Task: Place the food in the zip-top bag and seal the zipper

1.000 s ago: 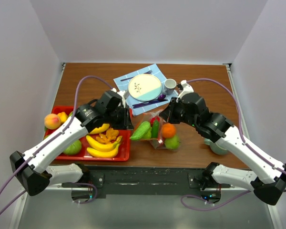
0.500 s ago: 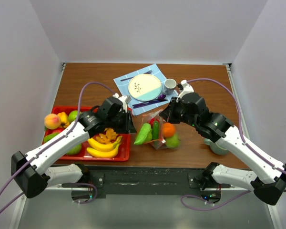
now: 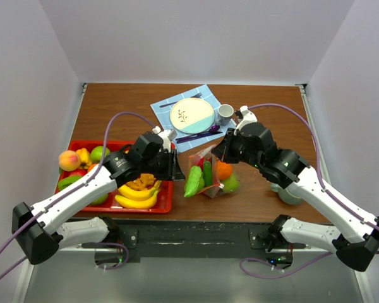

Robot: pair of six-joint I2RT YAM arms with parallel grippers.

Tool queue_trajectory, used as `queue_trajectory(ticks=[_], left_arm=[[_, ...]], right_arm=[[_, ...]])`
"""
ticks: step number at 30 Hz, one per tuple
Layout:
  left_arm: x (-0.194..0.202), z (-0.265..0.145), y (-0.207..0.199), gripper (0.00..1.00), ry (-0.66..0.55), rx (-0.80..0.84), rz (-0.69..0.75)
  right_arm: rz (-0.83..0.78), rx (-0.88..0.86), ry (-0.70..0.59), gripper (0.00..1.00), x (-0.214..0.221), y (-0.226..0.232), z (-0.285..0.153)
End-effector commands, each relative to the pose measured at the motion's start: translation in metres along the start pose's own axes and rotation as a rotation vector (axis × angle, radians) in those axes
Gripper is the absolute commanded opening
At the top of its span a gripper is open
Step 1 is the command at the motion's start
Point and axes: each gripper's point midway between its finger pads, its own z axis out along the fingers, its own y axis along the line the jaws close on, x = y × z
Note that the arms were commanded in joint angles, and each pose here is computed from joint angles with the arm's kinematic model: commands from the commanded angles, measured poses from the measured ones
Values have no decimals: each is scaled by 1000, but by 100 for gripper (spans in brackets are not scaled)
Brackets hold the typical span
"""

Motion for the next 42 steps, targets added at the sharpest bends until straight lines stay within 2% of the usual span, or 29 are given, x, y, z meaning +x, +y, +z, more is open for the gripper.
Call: queue_trajectory(ticks=[1,8,13,18,28,34,36,37,38,42], left_arm=[[-8,-14,-15,32,-55,59,1],[1,-9,-7,32,-37,33,5],[-2,-1,7,32,-68,-28,5],[-13,3,5,32,-105,-29,12],[-10,20,12,34,-81,-58,12],[-14,25,9,33,-114,-56,1],[-14,26,1,28,-105,-39,14],[-14,24,-4,10,-105,-29,24],[-14,22,-11,0,-105,-18,36],[-41,-5,-50,0,-164,60,61]], right_arm=[[14,-55,-73,0,-23,18,-8],[18,-60,-62,0,-21,20,-5],[21,-62,-62,0,-22,21,-6],[20,-63,-60,0,-22,21,-7],[22,-65,-58,0,-21,22,-7],[21,-70,-57,0,-22,23,-8],[19,-66,-53,0,-20,22,-7],[18,-61,-54,0,-20,21,-7],[13,-53,-50,0,-18,19,-6],[-17,17,-41,0,-12,2,-1]])
